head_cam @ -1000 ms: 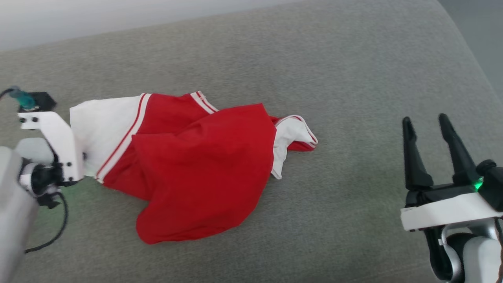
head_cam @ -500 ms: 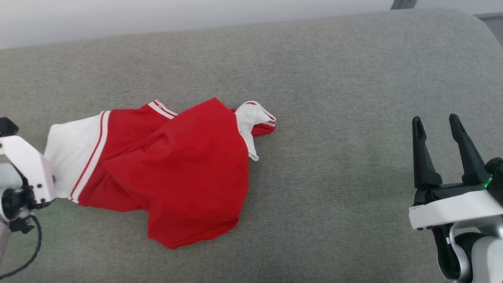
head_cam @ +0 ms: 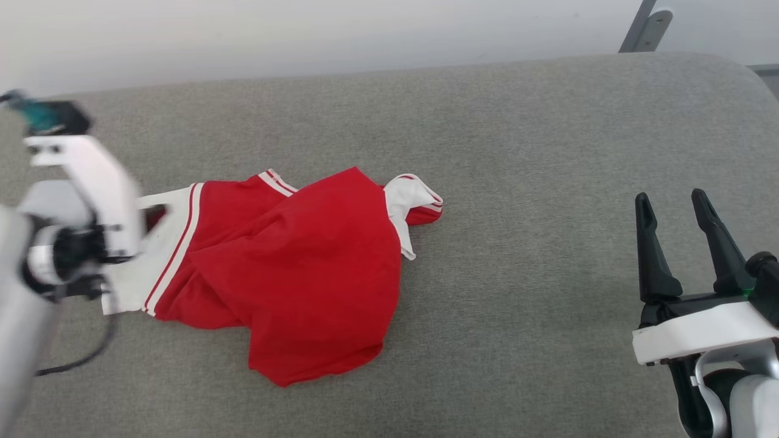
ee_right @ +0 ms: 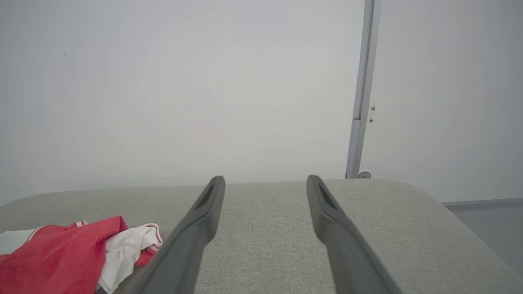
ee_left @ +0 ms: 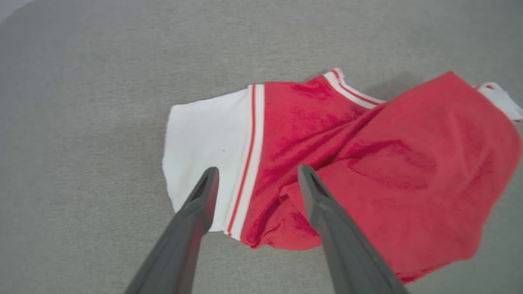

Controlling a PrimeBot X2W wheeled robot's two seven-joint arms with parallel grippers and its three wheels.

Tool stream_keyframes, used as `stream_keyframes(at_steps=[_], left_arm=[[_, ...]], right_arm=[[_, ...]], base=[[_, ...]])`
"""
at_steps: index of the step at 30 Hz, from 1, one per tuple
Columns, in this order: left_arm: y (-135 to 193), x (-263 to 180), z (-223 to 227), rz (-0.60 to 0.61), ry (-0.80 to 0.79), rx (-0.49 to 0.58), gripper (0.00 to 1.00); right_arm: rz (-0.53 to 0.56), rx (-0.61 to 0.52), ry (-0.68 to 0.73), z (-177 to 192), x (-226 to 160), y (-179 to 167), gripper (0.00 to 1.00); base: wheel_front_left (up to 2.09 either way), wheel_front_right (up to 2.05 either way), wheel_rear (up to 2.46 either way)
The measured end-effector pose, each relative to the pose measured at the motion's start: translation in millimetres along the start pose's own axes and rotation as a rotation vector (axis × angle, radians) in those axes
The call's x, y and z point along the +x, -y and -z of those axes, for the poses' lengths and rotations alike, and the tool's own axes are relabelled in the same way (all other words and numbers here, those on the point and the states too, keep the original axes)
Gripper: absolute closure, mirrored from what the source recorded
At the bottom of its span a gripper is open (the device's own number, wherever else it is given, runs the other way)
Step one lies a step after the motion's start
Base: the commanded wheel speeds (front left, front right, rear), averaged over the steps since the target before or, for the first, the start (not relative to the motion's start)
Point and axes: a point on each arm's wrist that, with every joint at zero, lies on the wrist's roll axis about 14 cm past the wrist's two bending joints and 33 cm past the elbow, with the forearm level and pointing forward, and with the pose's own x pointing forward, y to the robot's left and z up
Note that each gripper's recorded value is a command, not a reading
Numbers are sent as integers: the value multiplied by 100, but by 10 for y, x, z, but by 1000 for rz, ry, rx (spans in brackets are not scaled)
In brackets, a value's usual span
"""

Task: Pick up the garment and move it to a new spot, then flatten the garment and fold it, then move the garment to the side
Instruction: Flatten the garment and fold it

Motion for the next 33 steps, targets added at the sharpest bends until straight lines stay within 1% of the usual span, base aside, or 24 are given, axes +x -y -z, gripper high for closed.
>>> stream_keyframes(at_steps=[5, 9, 12, 14, 18, 19, 20, 22, 26, 33], left_arm=[[689, -63, -29, 145, -19, 103, 0], [1028, -1, 220, 204, -107, 179, 0], [1120, 98, 380, 205, -164, 231, 0], [1120, 251, 589, 204, -229, 252, 0], [1076, 394, 712, 190, -271, 284, 0], [1071, 433, 726, 192, -274, 284, 64], [1070, 465, 748, 196, -284, 282, 100], [1088, 504, 765, 212, -293, 291, 100], [1036, 496, 734, 207, -301, 292, 100], [1123, 331, 628, 261, -255, 279, 100]], right_arm=[[12, -2, 9, -46, -62, 34, 0], [33, 0, 8, -49, -123, 100, 0], [49, 4, 4, -35, -151, 152, 0], [64, 10, -4, 3, -169, 196, 0], [78, 12, -12, 39, -166, 244, 0], [83, 13, -13, 54, -171, 261, 0], [89, 14, -16, 66, -173, 280, 0], [94, 13, -18, 77, -170, 295, 0], [96, 14, -11, 70, -161, 306, 0], [73, 22, 2, 45, -94, 229, 0]], base=[[0, 0, 0], [0, 0, 0], [0, 0, 0], [0, 0, 0], [0, 0, 0], [0, 0, 0], [0, 0, 0], [0, 0, 0], [0, 0, 0], [0, 0, 0]])
